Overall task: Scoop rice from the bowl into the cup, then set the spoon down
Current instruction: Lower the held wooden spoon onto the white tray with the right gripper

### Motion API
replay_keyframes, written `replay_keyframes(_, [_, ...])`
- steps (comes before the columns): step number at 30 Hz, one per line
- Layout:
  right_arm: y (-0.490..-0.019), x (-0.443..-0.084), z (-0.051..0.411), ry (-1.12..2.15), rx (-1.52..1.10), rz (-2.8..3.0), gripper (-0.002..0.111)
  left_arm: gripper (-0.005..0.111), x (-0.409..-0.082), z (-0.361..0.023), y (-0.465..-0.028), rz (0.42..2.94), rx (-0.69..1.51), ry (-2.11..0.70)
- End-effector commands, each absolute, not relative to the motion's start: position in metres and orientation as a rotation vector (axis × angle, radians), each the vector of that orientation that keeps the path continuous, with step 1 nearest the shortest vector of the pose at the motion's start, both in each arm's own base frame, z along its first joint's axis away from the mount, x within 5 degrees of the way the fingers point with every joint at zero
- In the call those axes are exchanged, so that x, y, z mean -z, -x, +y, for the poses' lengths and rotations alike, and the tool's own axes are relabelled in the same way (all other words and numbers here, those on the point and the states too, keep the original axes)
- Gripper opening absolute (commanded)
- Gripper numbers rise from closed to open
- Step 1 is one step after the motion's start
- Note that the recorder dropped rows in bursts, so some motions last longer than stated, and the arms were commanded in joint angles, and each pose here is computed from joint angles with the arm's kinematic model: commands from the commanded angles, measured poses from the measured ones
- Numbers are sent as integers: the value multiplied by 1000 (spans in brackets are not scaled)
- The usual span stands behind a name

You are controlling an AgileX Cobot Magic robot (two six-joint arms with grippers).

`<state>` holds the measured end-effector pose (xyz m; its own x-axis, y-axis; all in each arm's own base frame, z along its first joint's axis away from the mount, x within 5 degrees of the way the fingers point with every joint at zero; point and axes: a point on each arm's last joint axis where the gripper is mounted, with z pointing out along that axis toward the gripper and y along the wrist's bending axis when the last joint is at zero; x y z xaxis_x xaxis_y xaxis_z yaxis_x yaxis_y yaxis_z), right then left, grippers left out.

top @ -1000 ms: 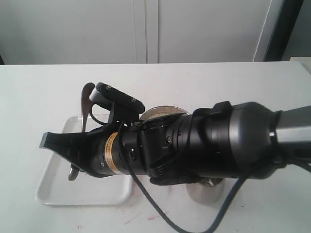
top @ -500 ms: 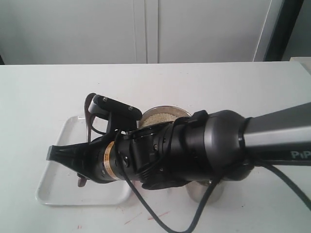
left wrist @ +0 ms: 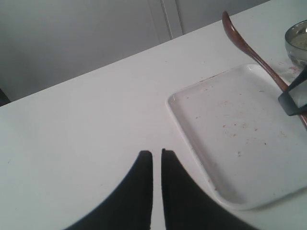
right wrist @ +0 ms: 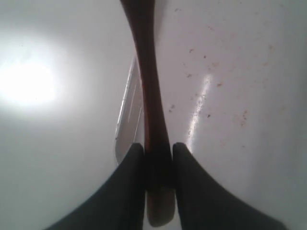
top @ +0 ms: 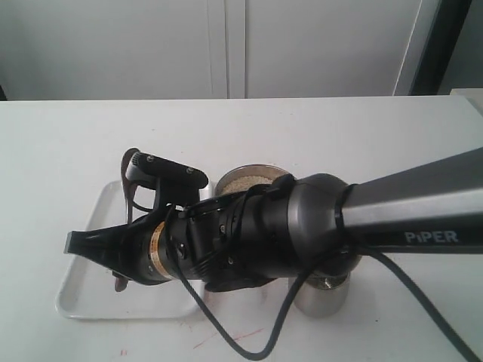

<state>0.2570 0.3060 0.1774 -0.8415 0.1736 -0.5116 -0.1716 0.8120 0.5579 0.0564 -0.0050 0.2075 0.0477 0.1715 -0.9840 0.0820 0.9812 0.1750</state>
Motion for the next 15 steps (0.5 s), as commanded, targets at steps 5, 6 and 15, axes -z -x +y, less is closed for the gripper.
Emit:
replay_keyframes(5, [-260,-160,308,18,-789,2471,0,14,-209,-5,-56,1516,-64,-202])
replay_keyframes(6, [-260,-158,308,16,-789,2475,0,14,-209,-5,-56,1516,-64,-202])
replay_keyframes(15, [-262,-157,311,-135,-957,2500,0,14,-209,-5,-56,1516,-64,-202])
